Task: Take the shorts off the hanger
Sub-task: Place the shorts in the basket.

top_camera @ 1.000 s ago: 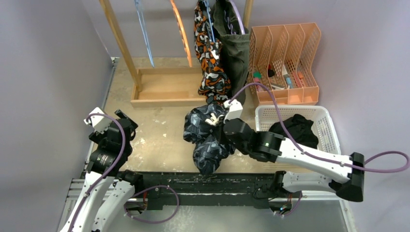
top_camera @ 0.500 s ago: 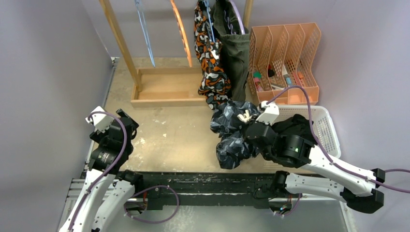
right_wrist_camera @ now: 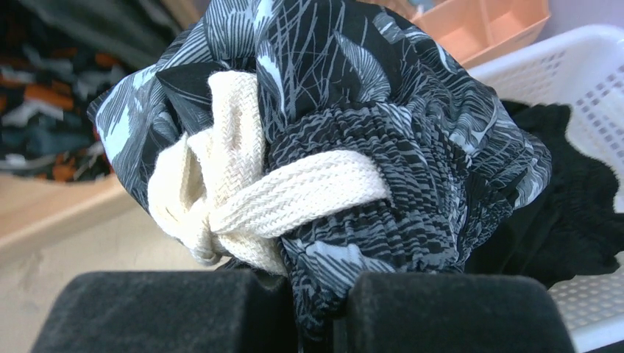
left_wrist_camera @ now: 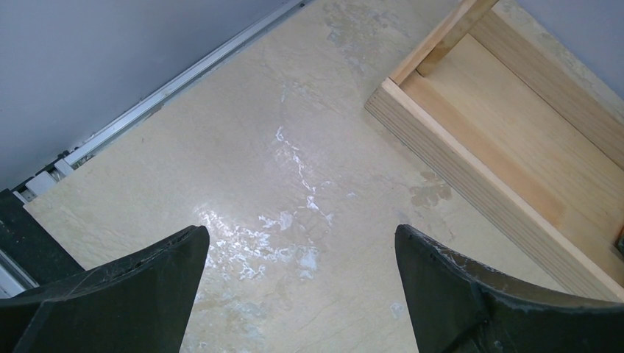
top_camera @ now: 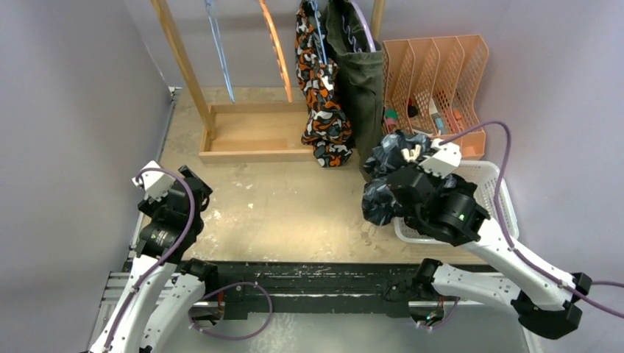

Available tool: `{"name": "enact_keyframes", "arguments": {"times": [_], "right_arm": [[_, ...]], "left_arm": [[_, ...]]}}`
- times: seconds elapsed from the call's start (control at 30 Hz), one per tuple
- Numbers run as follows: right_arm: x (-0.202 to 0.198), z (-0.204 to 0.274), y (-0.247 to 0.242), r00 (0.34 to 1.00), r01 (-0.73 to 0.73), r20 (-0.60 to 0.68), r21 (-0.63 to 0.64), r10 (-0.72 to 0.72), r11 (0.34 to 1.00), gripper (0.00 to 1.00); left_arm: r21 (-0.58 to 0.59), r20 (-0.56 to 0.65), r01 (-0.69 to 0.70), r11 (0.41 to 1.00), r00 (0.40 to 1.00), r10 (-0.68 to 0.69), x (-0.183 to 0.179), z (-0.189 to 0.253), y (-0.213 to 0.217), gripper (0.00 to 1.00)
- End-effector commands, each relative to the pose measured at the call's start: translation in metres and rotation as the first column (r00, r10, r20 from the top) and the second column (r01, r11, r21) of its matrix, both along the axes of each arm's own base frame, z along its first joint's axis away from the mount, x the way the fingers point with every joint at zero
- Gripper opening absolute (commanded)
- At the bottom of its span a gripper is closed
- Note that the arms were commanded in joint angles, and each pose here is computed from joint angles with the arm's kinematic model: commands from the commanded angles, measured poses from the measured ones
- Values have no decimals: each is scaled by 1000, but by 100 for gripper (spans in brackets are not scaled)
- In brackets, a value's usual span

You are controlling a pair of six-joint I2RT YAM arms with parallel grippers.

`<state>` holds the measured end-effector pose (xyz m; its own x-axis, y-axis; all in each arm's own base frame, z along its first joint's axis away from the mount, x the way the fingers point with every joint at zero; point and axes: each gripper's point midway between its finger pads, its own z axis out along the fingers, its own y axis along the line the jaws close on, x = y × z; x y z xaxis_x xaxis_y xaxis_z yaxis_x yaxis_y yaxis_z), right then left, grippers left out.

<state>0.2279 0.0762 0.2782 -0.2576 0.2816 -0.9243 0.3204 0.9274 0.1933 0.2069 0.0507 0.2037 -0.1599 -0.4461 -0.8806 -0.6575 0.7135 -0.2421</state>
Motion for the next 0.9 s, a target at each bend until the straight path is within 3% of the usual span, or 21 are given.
{"name": "enact_keyframes", "arguments": {"times": [0.0, 0.17, 0.3, 0.5, 0.67, 0.77, 0.87], "right_arm": [[7, 39, -34, 975, 140, 170, 11, -140, 990, 0], [17, 59, -30, 963, 26, 270, -44, -14, 999, 0], [12, 67, -65, 952, 197, 246, -39, -181, 980, 0], [11, 97, -105, 897, 378, 325, -216, -298, 900, 0], [29, 98, -150, 877, 461, 310, -332, -367, 823, 0], [41, 90, -178, 851, 518, 256, -277, -458, 809, 0], [54, 74, -172, 873, 471, 236, -182, -427, 863, 0]], "left_arm": [[-1, 9, -1, 1000, 1000, 1, 5, 0, -1, 98], [4, -24, 37, 999, 999, -37, 12, -5, -7, 98], [7, -36, 43, 999, 998, -43, 14, -7, -8, 98], [8, -37, 45, 999, 998, -45, 14, -8, -8, 98], [7, -31, 40, 999, 999, -40, 13, -7, -8, 98], [7, -31, 42, 999, 999, -41, 13, -7, -8, 98], [8, -35, 43, 999, 998, -43, 13, -8, -8, 98]]}}
